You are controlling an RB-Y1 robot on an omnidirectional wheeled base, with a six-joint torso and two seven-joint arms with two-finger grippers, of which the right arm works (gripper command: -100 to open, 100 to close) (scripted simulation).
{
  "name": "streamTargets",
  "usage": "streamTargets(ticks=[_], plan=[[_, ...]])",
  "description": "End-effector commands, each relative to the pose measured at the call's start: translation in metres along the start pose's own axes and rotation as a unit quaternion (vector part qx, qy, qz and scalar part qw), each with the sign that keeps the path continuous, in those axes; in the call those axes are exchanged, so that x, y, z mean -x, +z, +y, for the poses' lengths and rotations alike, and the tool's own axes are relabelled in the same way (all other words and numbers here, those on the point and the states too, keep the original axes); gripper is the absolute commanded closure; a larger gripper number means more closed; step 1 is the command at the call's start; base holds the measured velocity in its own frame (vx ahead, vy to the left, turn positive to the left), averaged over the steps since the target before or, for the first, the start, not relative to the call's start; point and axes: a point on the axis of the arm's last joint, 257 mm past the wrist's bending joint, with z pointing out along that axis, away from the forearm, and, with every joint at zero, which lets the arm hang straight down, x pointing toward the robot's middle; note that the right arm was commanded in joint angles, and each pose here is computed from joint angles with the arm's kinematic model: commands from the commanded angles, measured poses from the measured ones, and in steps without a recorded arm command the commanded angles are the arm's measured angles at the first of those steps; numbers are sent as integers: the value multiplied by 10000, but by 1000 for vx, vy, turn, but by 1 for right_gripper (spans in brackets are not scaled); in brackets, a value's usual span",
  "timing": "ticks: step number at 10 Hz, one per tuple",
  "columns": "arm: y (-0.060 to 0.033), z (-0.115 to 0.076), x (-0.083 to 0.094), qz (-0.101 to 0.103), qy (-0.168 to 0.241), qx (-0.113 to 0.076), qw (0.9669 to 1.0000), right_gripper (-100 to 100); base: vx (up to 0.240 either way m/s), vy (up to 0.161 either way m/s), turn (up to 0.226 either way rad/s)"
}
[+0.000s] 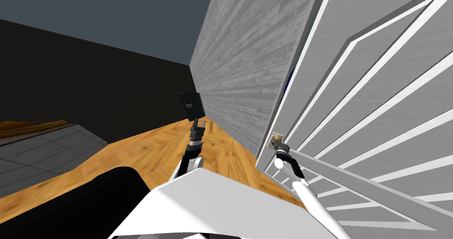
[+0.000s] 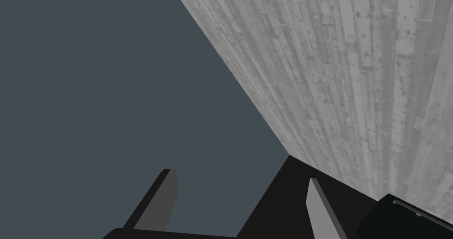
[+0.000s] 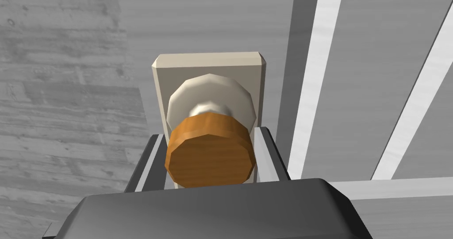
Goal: Pull the door open
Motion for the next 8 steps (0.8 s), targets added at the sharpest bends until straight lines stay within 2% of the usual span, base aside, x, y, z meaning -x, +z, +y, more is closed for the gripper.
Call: streamTargets(ticks=[1,5,6,7,8], plan=[[-27,-35,29,-31,65,-102,9999,100,-229,-75,163],[-58,-76,25,-47,157,-303,9994,100,-245,-55,164],[-54,-52,39,-57,127,-267,9995,100,-103,-13,36],[-82,-111,53,-74,136,-377,9992,100,-192,-41,91],[-86,-124,49,-70,137,-402,9991,100,-226,-61,103]])
